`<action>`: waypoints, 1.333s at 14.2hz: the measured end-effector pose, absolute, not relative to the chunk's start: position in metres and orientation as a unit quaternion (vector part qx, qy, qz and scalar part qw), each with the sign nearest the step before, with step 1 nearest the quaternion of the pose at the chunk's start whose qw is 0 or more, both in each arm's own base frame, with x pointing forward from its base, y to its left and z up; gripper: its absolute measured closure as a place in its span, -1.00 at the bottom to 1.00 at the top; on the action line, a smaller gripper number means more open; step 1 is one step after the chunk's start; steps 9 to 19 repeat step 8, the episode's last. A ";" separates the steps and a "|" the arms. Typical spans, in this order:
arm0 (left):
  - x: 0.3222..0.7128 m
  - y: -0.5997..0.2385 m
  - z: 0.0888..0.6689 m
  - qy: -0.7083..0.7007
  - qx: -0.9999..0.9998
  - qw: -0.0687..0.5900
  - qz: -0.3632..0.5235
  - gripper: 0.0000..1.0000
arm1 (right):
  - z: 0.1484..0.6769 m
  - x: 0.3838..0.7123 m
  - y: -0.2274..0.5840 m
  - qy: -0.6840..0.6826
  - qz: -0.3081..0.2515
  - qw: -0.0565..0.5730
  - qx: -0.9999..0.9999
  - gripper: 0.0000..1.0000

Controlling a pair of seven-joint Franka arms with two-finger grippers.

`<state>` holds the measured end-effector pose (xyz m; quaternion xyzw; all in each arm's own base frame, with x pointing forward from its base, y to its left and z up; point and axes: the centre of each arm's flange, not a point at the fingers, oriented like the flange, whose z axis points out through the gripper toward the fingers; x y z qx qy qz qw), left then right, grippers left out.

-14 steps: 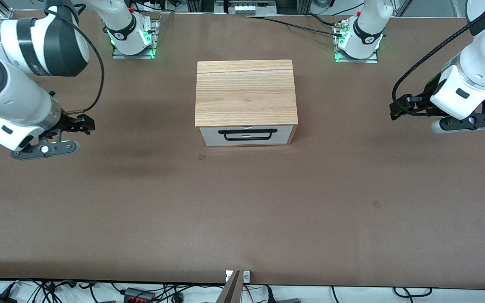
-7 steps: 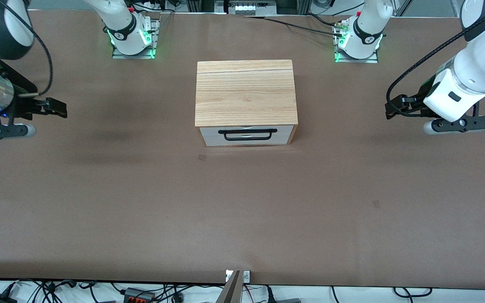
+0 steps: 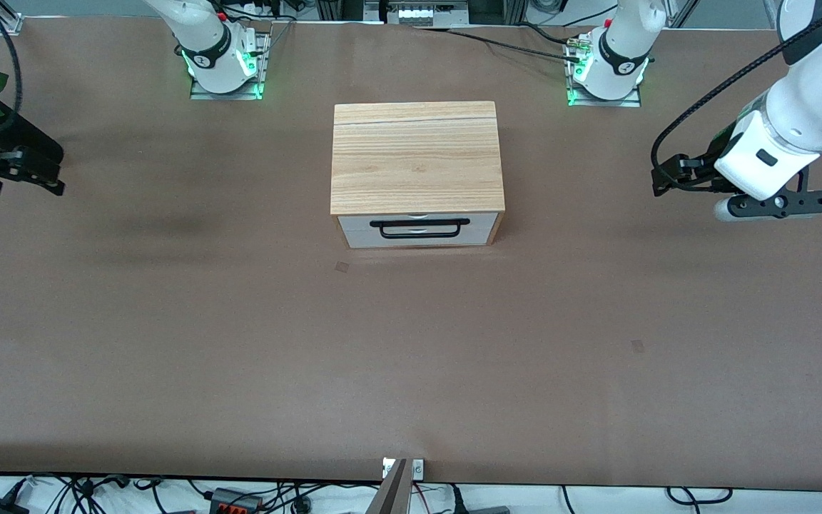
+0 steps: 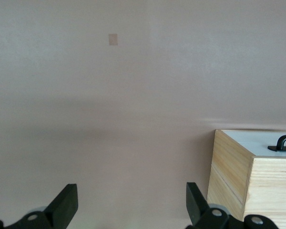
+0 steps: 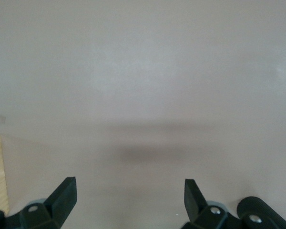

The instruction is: Close drawer with both arms simultaneously

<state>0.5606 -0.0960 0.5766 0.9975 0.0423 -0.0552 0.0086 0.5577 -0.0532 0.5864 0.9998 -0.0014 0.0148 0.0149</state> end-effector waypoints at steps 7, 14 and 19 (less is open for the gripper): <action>0.558 -0.095 0.575 0.041 0.997 0.008 -0.057 -1.00 | 0.590 0.554 -0.032 -0.060 0.006 -0.013 0.998 -1.00; 0.559 -0.094 0.575 0.041 0.997 0.008 -0.057 -1.00 | 0.590 0.554 -0.032 -0.069 0.005 -0.014 0.998 -1.00; 0.559 -0.094 0.575 0.041 0.997 0.008 -0.057 -1.00 | 0.590 0.554 -0.032 -0.069 0.005 -0.014 0.998 -1.00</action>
